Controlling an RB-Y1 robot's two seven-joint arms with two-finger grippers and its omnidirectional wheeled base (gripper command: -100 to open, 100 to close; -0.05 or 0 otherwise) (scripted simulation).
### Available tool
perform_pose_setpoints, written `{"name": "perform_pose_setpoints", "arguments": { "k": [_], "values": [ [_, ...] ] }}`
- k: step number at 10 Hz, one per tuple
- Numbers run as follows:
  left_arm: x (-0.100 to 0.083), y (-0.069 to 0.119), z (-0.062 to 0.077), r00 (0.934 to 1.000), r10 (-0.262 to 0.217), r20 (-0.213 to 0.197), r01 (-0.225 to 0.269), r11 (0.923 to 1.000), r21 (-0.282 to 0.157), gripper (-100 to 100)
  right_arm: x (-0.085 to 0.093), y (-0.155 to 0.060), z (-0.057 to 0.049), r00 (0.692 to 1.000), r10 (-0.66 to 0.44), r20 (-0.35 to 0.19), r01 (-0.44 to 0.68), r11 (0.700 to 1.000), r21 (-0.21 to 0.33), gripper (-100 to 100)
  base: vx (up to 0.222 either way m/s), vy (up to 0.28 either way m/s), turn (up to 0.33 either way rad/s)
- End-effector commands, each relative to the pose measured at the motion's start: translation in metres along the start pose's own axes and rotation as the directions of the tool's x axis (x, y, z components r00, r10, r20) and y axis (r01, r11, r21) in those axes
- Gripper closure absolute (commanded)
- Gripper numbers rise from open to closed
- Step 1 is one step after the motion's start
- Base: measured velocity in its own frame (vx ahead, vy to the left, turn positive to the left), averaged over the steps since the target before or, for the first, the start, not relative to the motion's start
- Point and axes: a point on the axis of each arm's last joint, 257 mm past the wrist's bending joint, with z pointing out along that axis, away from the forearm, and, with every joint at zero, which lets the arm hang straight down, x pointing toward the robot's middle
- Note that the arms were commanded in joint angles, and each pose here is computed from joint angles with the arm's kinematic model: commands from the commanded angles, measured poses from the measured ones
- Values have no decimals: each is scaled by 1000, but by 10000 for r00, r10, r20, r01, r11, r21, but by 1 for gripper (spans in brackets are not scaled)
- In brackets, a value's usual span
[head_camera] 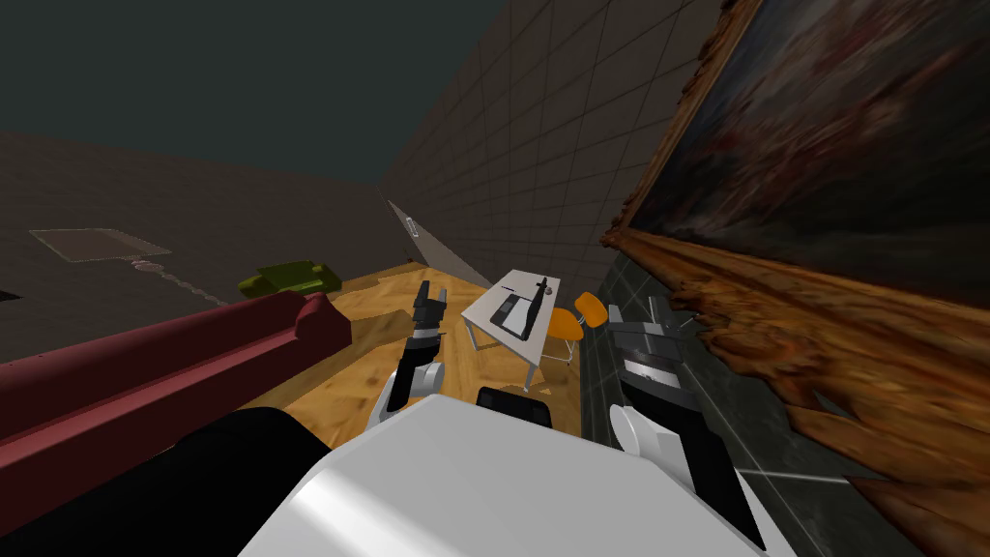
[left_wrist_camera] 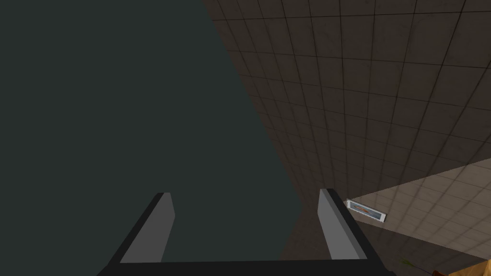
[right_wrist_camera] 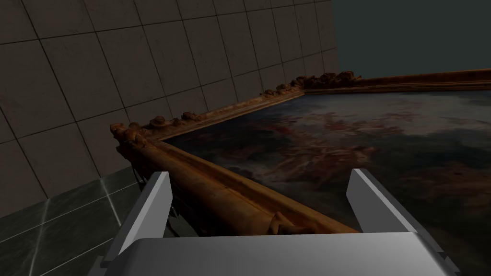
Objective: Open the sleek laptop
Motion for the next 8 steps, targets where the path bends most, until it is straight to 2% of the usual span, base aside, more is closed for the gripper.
{"name": "perform_pose_setpoints", "arguments": {
  "k": [1,8],
  "values": [
    [0,0,0,10000,0,0,0,10000,0,0,0,0,0,10000,0,0,0,10000,0,0,0,0,0],
    [0,0,0,10000,0,-1,0,10000,4,0,0,0,0,10000,0,-1,0,10000,-4,0,0,0,0]
  ]
}}
